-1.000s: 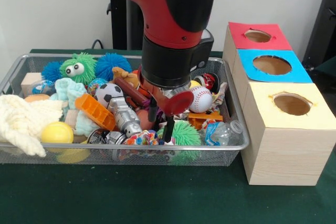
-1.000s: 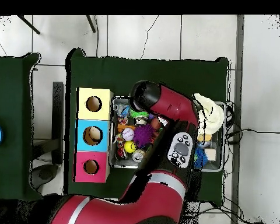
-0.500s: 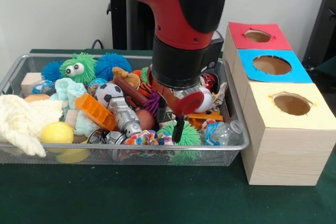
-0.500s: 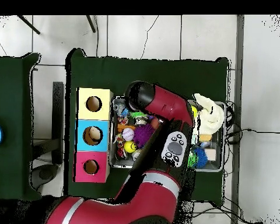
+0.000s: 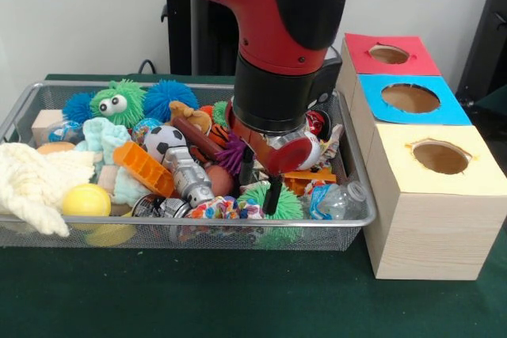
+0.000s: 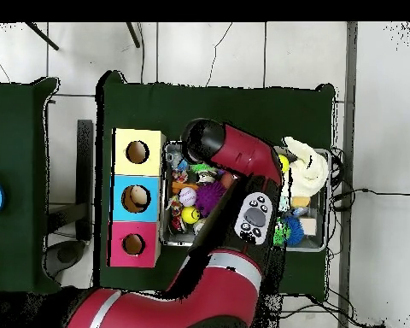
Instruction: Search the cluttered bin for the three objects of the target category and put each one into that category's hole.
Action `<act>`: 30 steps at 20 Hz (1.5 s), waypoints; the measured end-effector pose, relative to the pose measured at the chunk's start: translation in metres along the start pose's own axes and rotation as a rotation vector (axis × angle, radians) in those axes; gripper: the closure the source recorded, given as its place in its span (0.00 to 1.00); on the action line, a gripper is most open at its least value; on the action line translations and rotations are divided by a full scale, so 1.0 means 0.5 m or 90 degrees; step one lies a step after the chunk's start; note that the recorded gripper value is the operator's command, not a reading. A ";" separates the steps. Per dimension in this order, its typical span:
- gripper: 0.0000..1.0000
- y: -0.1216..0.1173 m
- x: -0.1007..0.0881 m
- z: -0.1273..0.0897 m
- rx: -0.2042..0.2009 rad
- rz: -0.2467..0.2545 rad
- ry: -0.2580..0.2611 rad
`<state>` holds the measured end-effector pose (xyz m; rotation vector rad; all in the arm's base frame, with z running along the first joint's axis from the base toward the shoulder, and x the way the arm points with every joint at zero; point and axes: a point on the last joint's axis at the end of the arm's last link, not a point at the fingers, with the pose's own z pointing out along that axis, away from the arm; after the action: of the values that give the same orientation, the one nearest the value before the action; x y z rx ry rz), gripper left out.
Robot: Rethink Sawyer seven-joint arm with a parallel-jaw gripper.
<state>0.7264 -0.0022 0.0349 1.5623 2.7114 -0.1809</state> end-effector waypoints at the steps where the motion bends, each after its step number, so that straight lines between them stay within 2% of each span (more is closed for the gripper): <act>1: 0.00 -0.001 -0.002 0.000 0.000 0.001 0.000; 7: 0.00 -0.016 -0.026 0.003 0.001 0.013 0.001; 11: 0.00 -0.035 -0.056 0.007 0.003 0.028 0.002; 18: 0.00 -0.050 -0.079 0.009 0.003 0.039 0.003; 22: 0.00 -0.044 -0.074 0.013 0.004 0.035 0.002; 30: 0.00 -0.030 -0.065 0.055 0.017 0.005 -0.008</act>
<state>0.7285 -0.0406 0.0113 1.5730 2.7039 -0.2276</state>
